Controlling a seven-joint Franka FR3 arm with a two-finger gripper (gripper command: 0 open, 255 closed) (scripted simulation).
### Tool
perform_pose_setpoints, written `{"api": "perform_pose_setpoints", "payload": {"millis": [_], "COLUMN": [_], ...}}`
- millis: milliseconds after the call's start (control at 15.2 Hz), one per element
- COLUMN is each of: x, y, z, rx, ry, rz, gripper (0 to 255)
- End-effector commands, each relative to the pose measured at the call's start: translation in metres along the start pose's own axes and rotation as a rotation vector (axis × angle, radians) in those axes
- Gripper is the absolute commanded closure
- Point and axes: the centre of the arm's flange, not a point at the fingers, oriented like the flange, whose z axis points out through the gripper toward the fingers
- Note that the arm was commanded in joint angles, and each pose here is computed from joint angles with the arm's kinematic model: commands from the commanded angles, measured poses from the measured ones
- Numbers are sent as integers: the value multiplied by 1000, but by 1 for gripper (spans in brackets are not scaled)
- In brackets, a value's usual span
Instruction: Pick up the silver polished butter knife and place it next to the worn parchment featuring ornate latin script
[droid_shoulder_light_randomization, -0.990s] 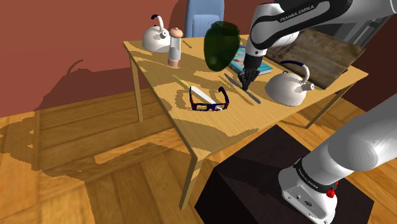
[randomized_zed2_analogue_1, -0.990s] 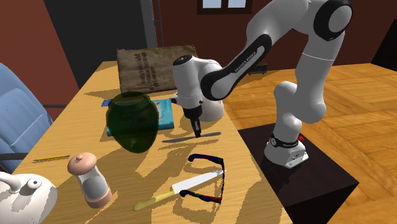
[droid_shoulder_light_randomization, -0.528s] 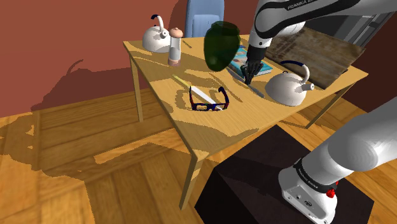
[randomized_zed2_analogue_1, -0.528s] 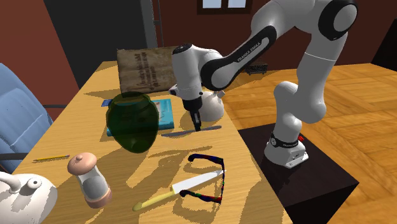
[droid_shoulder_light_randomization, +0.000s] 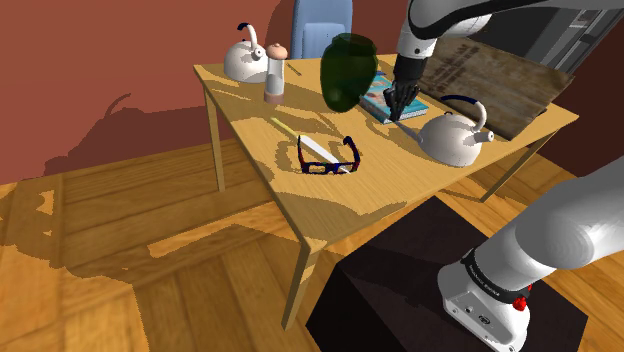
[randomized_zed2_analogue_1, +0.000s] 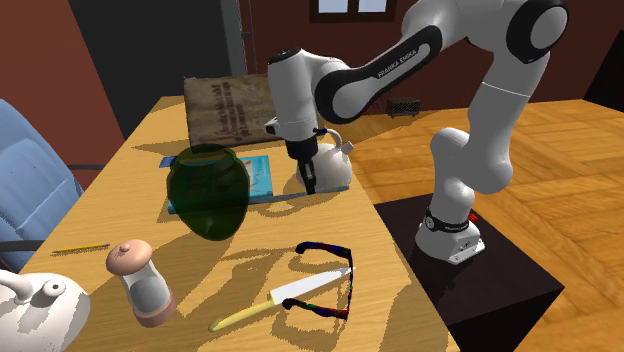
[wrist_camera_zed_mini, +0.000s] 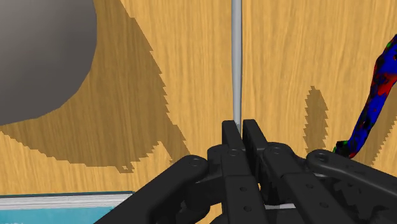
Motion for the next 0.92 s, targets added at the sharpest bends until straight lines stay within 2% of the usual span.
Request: {"api": "perform_pose_setpoints", "payload": {"millis": [0,858], "x": [-2,-13], "y": [-1,0], "z": [-12,-80], "rx": [0,0], "ry": [0,0], "rz": [0,0], "gripper": [255,255]}}
